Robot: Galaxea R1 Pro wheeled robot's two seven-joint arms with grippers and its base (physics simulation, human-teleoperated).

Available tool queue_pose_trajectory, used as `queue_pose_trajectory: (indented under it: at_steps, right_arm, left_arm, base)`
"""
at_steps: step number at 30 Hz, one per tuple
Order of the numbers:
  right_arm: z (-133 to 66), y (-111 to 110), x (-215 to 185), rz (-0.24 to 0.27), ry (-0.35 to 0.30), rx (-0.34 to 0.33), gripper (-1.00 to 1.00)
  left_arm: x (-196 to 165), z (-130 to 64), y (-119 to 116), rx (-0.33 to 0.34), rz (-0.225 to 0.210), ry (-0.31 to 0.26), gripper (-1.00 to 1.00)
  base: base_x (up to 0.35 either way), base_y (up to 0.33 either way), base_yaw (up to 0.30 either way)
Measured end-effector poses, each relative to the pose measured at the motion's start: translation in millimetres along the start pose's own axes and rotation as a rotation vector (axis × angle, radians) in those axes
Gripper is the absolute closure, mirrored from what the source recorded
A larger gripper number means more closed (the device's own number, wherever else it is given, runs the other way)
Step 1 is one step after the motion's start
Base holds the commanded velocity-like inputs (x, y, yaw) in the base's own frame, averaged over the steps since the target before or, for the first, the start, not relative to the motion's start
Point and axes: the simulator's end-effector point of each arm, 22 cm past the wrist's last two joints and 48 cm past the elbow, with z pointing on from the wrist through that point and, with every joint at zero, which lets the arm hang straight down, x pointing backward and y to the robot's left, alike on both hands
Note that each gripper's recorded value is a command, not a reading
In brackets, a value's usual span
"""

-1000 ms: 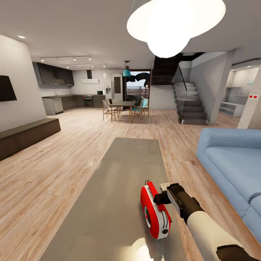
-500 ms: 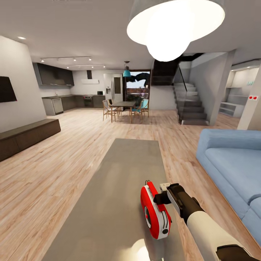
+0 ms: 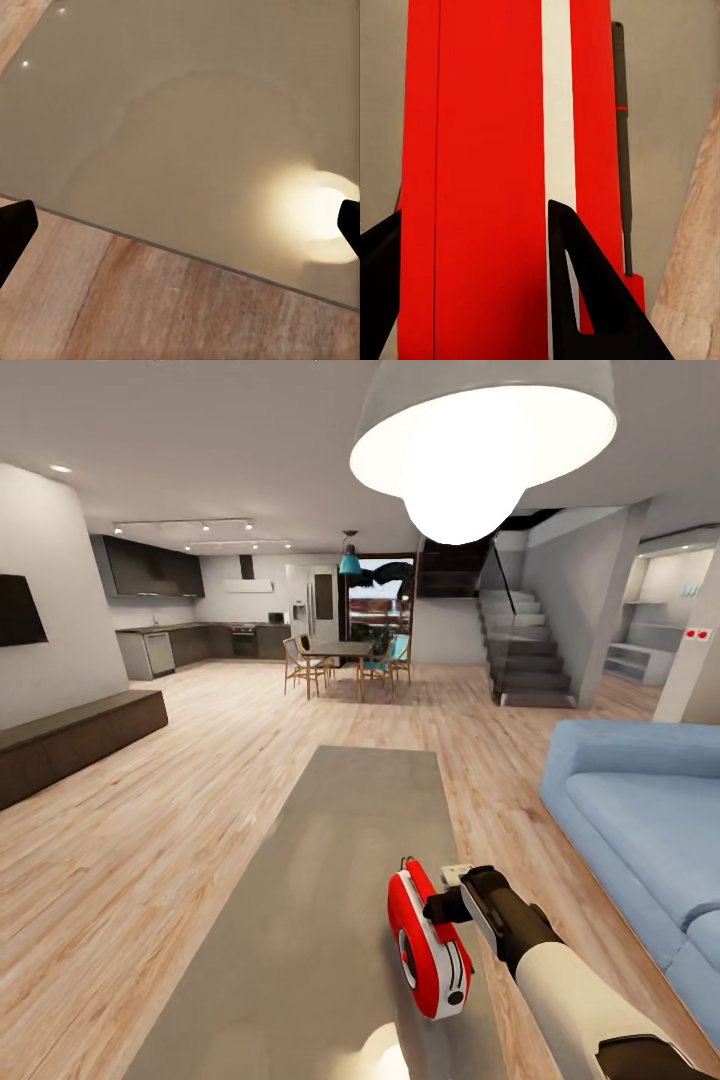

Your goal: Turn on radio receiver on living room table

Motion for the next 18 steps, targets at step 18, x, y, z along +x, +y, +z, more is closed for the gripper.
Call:
queue_pose_trajectory:
  at_steps: [18]
  right_arm:
    - [-26.4, 2, -19, 0.003, 0.000, -0.003, 1.00]
  left_arm:
    - [-27, -18.9, 6, -0.003, 0.003, -0.002, -1.00]
  base:
    - [0.000, 0.000, 0.000]
